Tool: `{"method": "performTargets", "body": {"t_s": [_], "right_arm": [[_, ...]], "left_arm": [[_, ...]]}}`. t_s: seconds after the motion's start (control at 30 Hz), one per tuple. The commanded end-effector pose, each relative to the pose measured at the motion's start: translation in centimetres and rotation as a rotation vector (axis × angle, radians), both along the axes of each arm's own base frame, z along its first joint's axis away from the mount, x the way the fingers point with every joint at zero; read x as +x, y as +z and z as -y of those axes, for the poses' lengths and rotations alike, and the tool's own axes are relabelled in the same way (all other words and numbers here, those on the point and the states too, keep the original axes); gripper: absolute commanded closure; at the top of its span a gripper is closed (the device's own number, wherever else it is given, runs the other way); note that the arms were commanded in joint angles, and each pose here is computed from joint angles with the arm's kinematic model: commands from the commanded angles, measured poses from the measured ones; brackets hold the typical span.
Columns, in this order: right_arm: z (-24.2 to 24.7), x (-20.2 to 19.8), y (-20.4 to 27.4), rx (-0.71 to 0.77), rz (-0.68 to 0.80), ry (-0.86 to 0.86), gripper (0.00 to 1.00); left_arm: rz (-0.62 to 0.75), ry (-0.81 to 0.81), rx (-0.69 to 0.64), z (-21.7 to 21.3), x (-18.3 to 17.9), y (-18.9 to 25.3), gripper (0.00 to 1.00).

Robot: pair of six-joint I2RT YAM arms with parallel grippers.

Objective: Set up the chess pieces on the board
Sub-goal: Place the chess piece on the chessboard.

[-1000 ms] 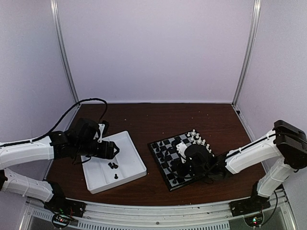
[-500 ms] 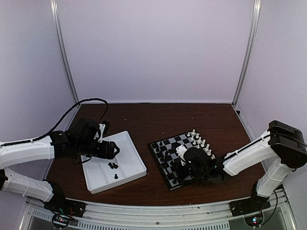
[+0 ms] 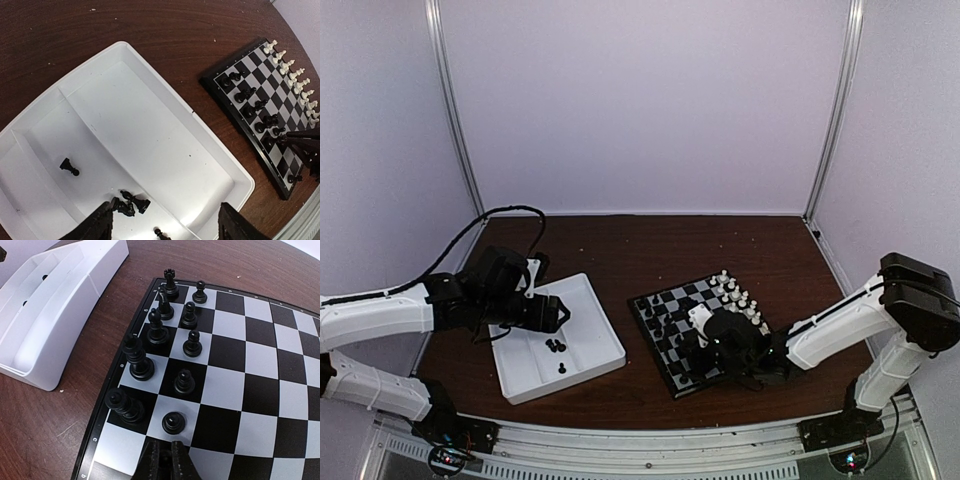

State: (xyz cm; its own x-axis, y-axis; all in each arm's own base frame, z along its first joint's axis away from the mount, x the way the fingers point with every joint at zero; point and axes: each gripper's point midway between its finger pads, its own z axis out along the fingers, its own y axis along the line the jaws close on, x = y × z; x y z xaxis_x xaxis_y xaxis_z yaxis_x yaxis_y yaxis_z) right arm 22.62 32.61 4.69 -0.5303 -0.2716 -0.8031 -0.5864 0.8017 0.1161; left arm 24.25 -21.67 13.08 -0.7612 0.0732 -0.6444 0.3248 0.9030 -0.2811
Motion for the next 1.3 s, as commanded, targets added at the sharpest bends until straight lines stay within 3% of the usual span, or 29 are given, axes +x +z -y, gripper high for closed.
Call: {"method": "performTargets", "body": {"t_s": [0.0,0.4,0.5,0.6,1.1,1.27], "right_arm": [[0.8,-0.3,0.2,-0.014,0.013,-0.018,0.91],[0.5,-0.5,0.2,-0.020,0.019,-0.012,0.87],[0.5,-0.4,0.5,-0.018,0.027,-0.018,0.71],[0.7,-0.3,1.0,-0.017,0.042,-0.029,0.64],[2.5,-0.1,10.0,0.046,0.152,-0.058,0.59],[3.0,0.2,12.2,-0.009,0.163,-0.066,0.58]], "left_arm": [[0.020,-0.006,-0.023,0.5,0.5,0.8,0.28],[0.013,-0.006,-0.029,0.4,0.3,0.5,0.28],[0.012,-0.006,-0.029,0.3,0.2,0.4,0.28],[0.012,-0.003,-0.026,0.2,0.2,0.4,0.28],[-0.042,0.065,0.010,-0.9,0.2,-0.3,0.28],[-0.164,0.133,0.043,-2.2,0.5,-2.5,0.44]]}}
